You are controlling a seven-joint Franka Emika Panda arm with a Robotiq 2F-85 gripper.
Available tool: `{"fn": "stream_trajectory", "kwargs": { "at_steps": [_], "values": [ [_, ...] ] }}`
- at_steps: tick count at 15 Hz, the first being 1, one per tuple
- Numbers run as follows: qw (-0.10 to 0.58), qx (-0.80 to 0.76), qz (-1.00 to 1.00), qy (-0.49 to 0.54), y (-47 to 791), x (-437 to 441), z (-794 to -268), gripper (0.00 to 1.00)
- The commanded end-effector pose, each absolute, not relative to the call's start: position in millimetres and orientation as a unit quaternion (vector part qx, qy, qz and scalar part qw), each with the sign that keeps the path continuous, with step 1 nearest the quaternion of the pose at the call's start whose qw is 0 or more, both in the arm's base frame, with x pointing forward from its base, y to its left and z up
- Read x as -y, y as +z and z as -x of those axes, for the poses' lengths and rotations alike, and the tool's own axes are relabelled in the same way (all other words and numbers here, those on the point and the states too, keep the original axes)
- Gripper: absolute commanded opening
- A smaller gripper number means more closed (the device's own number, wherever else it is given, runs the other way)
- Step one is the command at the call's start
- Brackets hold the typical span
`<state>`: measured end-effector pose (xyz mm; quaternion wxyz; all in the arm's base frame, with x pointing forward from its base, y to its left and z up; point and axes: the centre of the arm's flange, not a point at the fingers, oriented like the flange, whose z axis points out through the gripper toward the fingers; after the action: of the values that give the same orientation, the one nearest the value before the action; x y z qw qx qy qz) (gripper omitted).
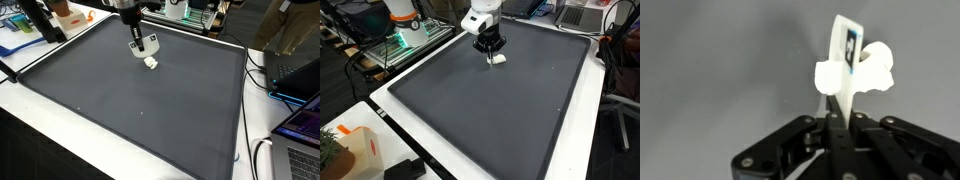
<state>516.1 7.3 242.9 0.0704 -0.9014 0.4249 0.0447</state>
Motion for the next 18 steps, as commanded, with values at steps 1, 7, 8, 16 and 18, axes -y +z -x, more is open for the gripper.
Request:
{"fn": "stream_trajectory", "kwargs": {
  "at_steps": [1, 7, 8, 16, 18],
  "values": [
    [0.096, -0.396, 0.912, 0.046, 237.7, -0.8, -501.9, 0.01],
    [0.039, -0.330, 0.942, 0.042, 217.9, -8.7, -496.5, 0.01],
    [0.041, -0.325, 0.944, 0.036, 219.5, -10.0, -496.6, 0.01],
    [0.073, -0.500, 0.862, 0.028, 223.0, 10.3, -504.0, 0.01],
    [0.096, -0.543, 0.834, 0.024, 226.2, 15.4, -501.7, 0.01]
  ]
}}
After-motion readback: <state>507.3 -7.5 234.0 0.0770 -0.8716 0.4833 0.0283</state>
